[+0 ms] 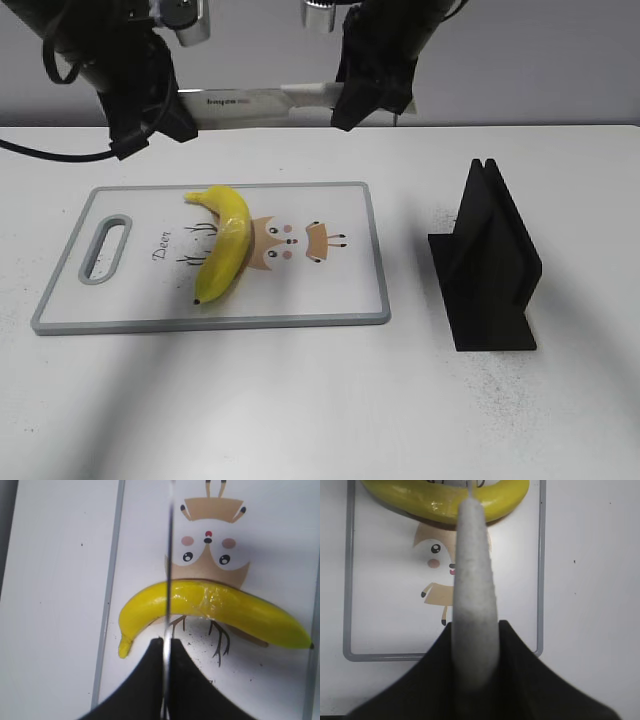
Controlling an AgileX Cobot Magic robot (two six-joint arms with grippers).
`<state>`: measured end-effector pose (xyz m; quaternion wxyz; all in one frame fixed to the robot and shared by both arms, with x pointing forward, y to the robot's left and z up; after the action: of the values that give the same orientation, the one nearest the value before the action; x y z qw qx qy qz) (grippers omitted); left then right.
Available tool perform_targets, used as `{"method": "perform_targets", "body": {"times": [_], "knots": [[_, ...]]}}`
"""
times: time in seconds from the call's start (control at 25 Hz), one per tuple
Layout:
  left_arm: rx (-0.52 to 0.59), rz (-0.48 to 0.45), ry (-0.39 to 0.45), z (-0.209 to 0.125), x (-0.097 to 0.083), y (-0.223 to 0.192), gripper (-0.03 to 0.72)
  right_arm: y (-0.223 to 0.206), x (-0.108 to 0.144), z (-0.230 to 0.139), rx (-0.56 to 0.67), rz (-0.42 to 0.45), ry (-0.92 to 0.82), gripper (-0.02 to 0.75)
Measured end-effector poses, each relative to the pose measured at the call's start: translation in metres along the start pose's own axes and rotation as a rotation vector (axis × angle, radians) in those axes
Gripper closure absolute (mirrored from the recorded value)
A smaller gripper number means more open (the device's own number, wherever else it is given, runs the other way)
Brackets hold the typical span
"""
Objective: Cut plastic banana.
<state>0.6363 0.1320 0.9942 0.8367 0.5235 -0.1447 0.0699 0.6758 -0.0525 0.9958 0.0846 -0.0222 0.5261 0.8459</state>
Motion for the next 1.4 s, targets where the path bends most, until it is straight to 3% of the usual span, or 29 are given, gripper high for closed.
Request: {"method": "perform_targets", "body": {"times": [0.24,0.36,0.6,0.72,0.8,0.96,1.2,1.4], "knots": [[-0.038,0.014,0.011,0.009,0.000,0.011,0.706,0.005,0.004,-0.001,0.008,0.001,0.000,0.575],[-0.043,0.013,0.014,0.010,-0.001,0.011,0.637,0.004,0.004,-0.004,0.021,0.000,-0.003,0.576],[-0.071,0.000,0.032,0.014,-0.002,0.011,0.248,0.004,0.002,-0.007,0.042,-0.014,-0.012,0.579],[-0.094,-0.005,0.049,0.017,-0.003,0.012,0.123,0.004,0.001,-0.008,0.046,-0.018,-0.018,0.580],[-0.097,0.013,0.099,0.018,0.000,0.012,0.099,0.004,0.001,-0.008,0.049,-0.020,-0.036,0.580],[-0.078,0.122,0.269,0.012,0.016,0.020,0.087,0.006,-0.001,-0.010,0.064,-0.037,-0.075,0.580],[-0.073,0.211,0.519,0.007,0.035,0.045,0.087,0.020,-0.001,-0.006,0.049,-0.066,-0.167,0.580],[0.010,0.304,0.677,-0.005,0.040,0.068,0.092,0.032,0.000,-0.003,0.036,-0.096,-0.332,0.580]]}}
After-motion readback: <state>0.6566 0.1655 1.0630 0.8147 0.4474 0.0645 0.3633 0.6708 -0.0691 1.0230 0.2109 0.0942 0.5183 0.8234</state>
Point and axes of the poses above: a point on each arm's last joint axis where the gripper is mounted, y pointing back along that axis away from the gripper, x along the wrist's bending axis when the last joint is at zero, z = x × y, the point moved 5 cm from there along -y, pointing out along that axis toward the gripper, and after that the axes turned 7 degrees about -y, right-handed, at the moved point
